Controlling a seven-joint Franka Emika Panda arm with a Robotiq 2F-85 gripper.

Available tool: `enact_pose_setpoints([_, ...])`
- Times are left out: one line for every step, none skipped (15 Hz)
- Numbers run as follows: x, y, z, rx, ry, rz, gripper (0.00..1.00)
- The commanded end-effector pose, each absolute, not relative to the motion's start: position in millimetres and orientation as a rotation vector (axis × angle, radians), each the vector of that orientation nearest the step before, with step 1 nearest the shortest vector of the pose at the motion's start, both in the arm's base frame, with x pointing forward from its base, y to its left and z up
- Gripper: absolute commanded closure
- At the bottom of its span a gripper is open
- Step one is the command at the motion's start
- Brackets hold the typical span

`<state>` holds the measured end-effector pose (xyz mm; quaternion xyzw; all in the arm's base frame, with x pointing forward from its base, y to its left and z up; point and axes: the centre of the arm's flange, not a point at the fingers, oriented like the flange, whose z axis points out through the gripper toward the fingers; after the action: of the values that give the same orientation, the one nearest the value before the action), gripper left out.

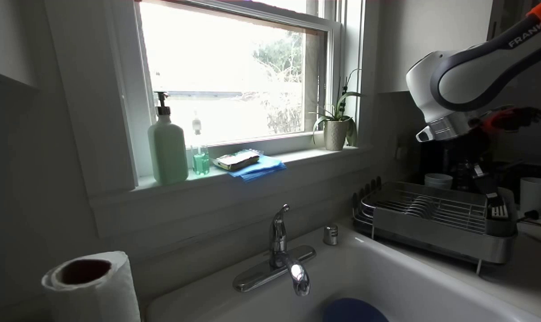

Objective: Pick up the blue bowl from the dish rack and put it in the sink, pick up the silver fork from the dish rack and put it in the blue bowl, close the tap

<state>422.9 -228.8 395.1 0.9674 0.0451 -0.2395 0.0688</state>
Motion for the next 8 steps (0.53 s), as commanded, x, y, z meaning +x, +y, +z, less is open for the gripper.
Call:
enact_pose_setpoints([428,-223,393,2.909,0.193,-0.705,1.00])
enact_pose_setpoints([429,-221,394,2.909,0.199,-0.706,1.00])
enact_pose_setpoints([431,-220,396,2.910,0.201,-0.707,1.00])
enact_pose_setpoints([432,-219,398,2.907,0.200,-0.702,0.99])
enact_pose_setpoints([434,-219,403,2.906,0.202,-0.696,0.99])
enact_pose_setpoints([434,-219,407,2.903,0.198,-0.691,0.99])
enact_pose_setpoints([433,-220,412,2.891,0.187,-0.679,0.99])
enact_pose_setpoints([433,-222,419,2.889,0.181,-0.665,0.99])
